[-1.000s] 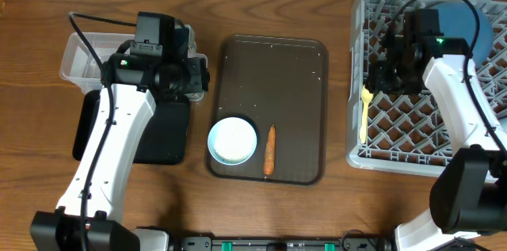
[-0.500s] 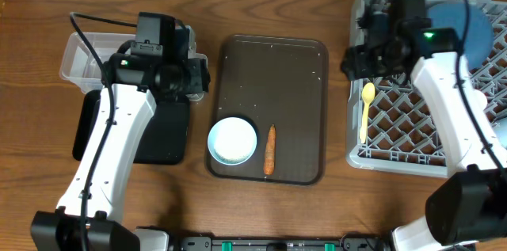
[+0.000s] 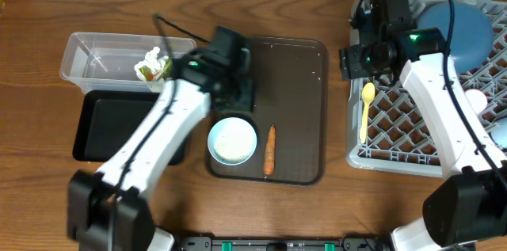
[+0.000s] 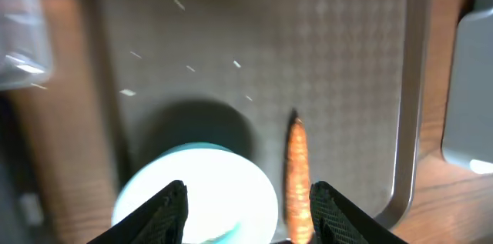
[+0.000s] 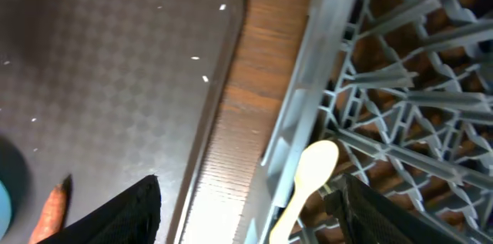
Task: Sort waste into correct bins and load items into the dishwasher rack
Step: 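Reach the left gripper to the white bowl rim and grasp it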
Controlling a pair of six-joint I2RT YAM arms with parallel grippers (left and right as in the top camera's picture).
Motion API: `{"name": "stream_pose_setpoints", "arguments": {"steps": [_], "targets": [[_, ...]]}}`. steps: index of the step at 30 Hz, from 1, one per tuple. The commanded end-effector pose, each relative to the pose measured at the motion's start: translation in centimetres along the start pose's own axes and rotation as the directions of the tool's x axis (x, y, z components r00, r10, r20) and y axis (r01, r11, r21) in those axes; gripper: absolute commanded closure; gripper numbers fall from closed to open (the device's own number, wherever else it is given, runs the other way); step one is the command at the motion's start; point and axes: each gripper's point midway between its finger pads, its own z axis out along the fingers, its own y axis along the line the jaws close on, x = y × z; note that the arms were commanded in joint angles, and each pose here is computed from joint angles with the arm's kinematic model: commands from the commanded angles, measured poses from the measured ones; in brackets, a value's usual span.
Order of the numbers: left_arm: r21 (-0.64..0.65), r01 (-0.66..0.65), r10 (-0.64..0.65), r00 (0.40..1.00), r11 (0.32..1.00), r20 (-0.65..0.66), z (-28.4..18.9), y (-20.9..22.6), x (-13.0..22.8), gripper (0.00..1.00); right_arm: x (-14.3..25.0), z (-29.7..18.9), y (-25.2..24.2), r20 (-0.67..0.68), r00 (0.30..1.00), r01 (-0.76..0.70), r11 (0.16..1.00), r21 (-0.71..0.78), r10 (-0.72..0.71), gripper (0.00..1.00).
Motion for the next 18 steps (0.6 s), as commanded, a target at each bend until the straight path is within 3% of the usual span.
{"name": "stream_pose_setpoints", "arguments": {"steps": [1, 8, 18], "targets": [[-0.039, 0.064, -0.067, 0.996, 0.997, -0.067, 2.3, -0.8, 1.3, 0.46, -0.5, -0.7, -1.7, 0.023, 0.999, -0.048, 0.998, 0.044, 0.047, 0.28], [-0.116, 0.126, -0.145, 0.973, 0.985, -0.178, 5.8, -1.4, 3.9, 0.47, -0.4, -0.7, -2.0, 0.019, 0.998, -0.054, 0.997, 0.047, 0.053, 0.28], [-0.236, 0.137, -0.19, 0.956, 0.962, -0.222, 7.7, 0.2, 5.4, 0.47, -0.3, -0.7, -2.0, 0.018, 0.998, -0.062, 0.997, 0.047, 0.061, 0.28]]}}
